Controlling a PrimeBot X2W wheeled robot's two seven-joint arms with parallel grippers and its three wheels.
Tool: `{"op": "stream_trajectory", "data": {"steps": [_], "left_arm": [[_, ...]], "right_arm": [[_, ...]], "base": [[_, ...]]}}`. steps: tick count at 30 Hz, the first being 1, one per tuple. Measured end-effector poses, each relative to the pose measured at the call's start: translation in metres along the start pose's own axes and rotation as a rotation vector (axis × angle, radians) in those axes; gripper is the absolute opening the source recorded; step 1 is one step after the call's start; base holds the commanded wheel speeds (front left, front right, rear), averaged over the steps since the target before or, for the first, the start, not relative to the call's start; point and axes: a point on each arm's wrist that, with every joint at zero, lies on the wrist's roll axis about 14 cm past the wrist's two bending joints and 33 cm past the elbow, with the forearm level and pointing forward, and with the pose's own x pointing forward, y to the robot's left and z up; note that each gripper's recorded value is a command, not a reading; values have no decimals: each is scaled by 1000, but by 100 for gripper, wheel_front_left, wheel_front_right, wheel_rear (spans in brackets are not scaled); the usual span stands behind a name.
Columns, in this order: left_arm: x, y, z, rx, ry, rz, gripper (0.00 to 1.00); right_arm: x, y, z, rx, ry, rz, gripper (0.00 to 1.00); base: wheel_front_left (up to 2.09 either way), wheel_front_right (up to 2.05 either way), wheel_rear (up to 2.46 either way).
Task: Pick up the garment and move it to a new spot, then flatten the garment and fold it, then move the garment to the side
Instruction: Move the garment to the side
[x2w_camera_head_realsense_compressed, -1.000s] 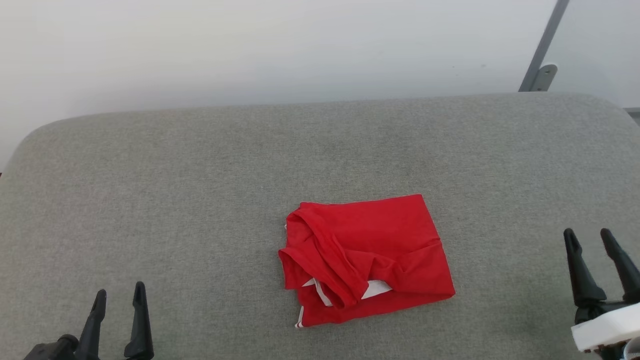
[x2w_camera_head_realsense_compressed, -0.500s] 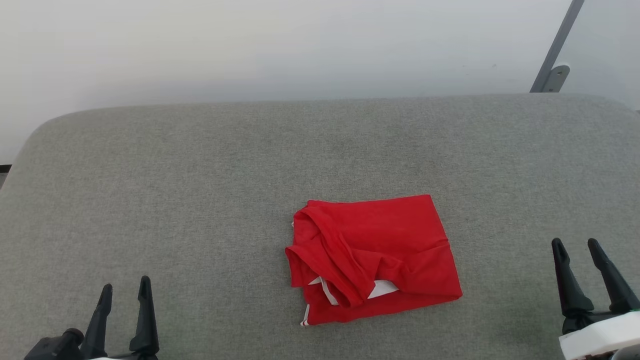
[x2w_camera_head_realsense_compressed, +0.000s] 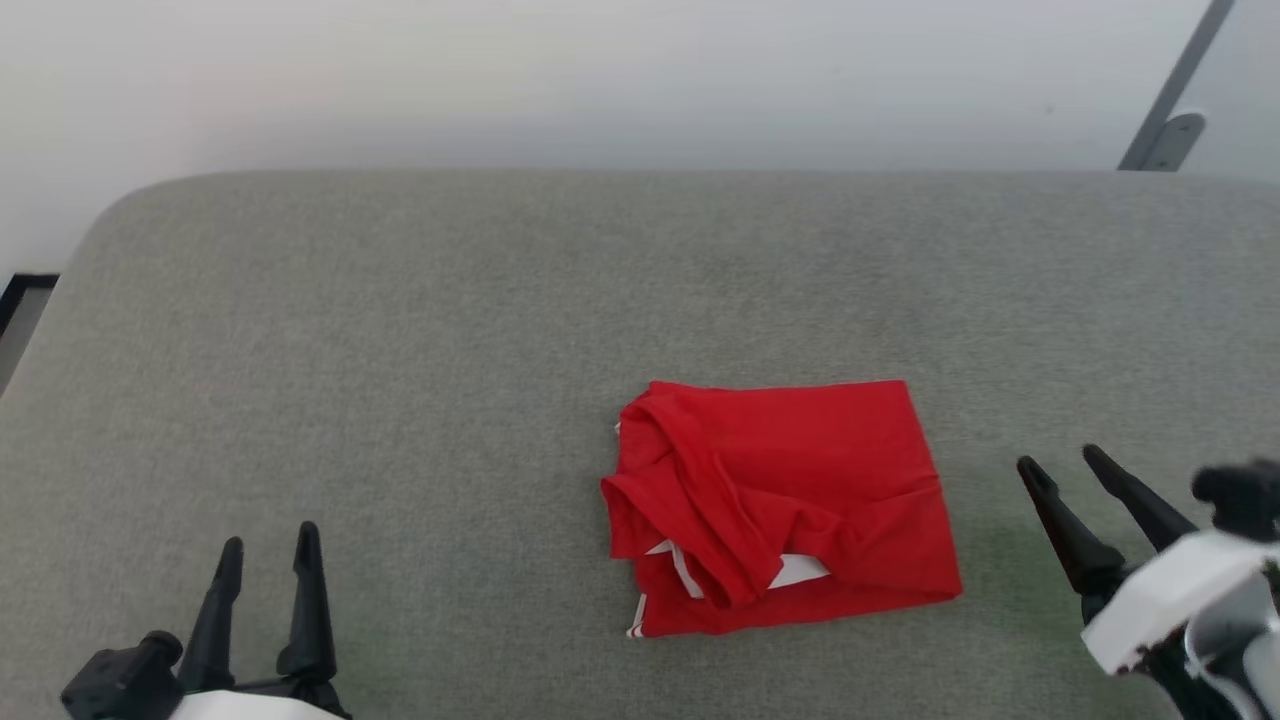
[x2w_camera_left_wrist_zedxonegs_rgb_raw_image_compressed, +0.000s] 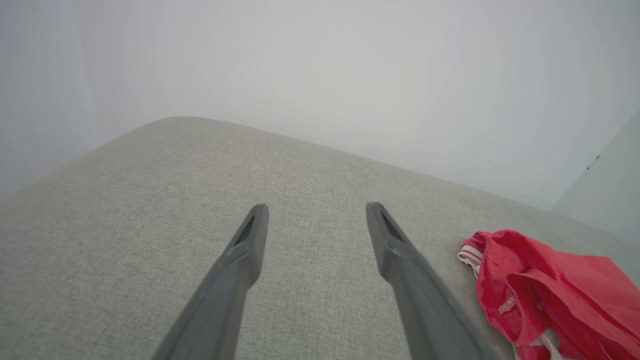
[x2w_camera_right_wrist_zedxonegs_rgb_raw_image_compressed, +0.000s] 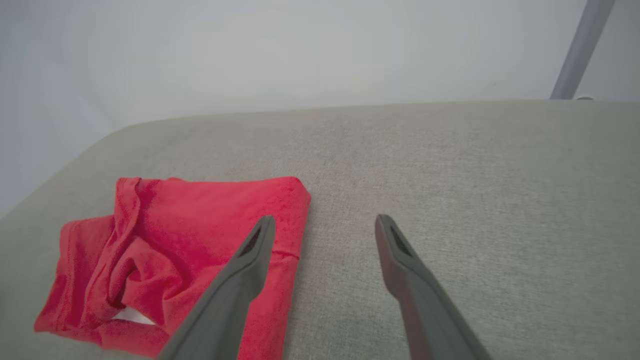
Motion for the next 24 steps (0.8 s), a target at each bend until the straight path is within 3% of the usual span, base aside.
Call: {"op": "stream_trajectory", "data": {"steps": [13, 24], "left_arm": [[1, 4, -17, -33, 45, 46, 100], [5, 12, -27, -44, 74, 91, 100]], "right_arm": [[48, 24, -46, -58, 533, 170, 100], [69, 38, -92, -104, 861, 237, 100]], "base": [[0, 0, 0], [0, 0, 0]]}}
